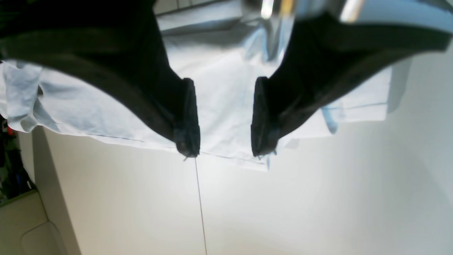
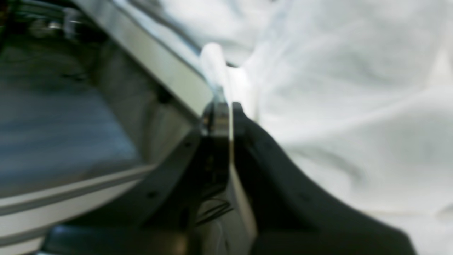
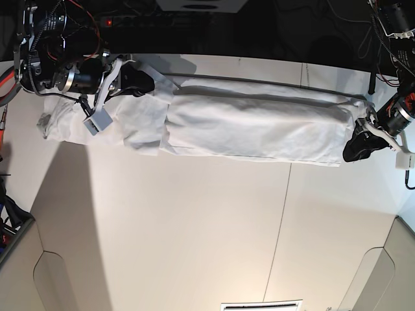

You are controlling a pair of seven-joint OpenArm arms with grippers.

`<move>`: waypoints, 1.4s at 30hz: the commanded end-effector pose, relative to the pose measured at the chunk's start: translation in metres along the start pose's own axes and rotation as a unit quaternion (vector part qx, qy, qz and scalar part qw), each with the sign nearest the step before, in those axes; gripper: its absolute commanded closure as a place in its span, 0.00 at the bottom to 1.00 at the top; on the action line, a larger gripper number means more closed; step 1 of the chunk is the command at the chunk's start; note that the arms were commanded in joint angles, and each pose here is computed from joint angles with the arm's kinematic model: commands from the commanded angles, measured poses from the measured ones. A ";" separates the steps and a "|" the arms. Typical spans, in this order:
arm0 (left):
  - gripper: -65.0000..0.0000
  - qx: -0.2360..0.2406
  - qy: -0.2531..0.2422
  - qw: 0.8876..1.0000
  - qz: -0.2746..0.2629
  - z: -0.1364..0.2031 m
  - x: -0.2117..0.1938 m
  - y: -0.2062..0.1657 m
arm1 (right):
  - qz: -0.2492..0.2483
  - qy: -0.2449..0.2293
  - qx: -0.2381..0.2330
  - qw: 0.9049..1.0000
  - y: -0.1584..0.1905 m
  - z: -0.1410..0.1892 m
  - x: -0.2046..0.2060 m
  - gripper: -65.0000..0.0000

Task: Layout the t-shirt on the table in an organized manner, then fold the t-shirt properly
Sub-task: 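Tuck the loose fabric at the right gripper's end inward with the right gripper, then press the folded shirt flat with the left gripper, sweeping toward the right gripper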

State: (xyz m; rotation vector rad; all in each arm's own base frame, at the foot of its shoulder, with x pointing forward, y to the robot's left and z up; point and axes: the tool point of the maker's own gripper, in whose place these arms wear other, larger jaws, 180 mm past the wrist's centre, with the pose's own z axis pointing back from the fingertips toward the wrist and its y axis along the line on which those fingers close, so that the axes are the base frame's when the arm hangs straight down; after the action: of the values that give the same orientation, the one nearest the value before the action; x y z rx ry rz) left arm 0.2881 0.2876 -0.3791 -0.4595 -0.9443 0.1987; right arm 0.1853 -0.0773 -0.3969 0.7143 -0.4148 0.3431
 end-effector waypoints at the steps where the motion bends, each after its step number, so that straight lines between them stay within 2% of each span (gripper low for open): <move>1: 0.57 -0.007 -0.028 1.000 -0.013 0.004 0.021 -0.002 | 0.012 -0.020 -0.001 1.000 0.000 0.004 0.011 0.90; 3: 0.57 -0.007 -0.028 1.000 -0.013 0.004 0.021 -0.002 | 0.014 -0.025 -0.010 1.000 -0.003 0.004 0.013 0.62; 4: 0.57 -0.007 -0.028 1.000 -0.013 0.004 0.021 -0.002 | 0.016 -0.027 -0.016 0.999 -0.005 0.004 0.014 0.56; 9: 0.57 -0.007 -0.027 1.000 -0.013 0.004 0.021 -0.002 | 0.014 -0.040 -0.016 0.999 -0.005 0.005 0.019 0.56; 15: 0.58 -0.022 -0.044 0.999 0.002 0.004 0.027 -0.007 | 0.028 -0.072 0.000 0.997 0.008 0.010 0.037 0.71; 17: 0.63 -0.038 -0.063 0.997 0.017 0.005 0.034 -0.013 | 0.039 -0.082 -0.006 0.996 0.010 0.014 0.044 0.71; 19: 0.72 -0.051 -0.077 0.995 0.026 0.003 0.043 -0.019 | 0.050 -0.092 -0.029 0.994 0.003 0.020 0.049 0.75; 22: 0.88 -0.086 -0.080 0.992 0.043 -0.007 0.049 -0.037 | 0.047 -0.101 -0.094 0.989 -0.023 0.029 0.052 1.00; 25: 1.00 -0.149 -0.056 0.985 0.061 -0.024 0.045 -0.074 | 0.037 -0.112 -0.142 0.983 -0.044 0.040 0.055 1.00; 27: 1.00 -0.191 -0.024 0.980 0.055 -0.039 0.034 -0.105 | 0.025 -0.113 -0.160 0.980 -0.052 0.044 0.054 1.00; 29: 1.00 -0.231 0.018 0.972 0.041 -0.056 0.016 -0.140 | 0.015 -0.105 -0.175 0.979 -0.059 0.044 0.050 1.00; 31: 1.00 -0.275 0.062 0.959 0.021 -0.069 -0.004 -0.179 | 0.001 -0.096 -0.173 0.980 -0.065 0.039 0.041 1.00; 36: 1.00 -0.368 0.169 0.914 -0.040 -0.081 -0.053 -0.265 | -0.065 -0.066 -0.167 0.982 -0.089 0.020 0.003 1.00; 42: 1.00 -0.439 0.230 0.865 -0.080 -0.075 -0.099 -0.338 | -0.124 -0.032 -0.163 0.978 -0.105 0.005 -0.036 1.00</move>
State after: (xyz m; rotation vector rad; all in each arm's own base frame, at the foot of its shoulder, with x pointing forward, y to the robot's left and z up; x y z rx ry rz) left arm 0.2702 -0.0634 -0.3536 -1.1595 -0.4829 -0.4984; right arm 0.1998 -0.1536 -0.4674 0.4802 -0.4383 0.0059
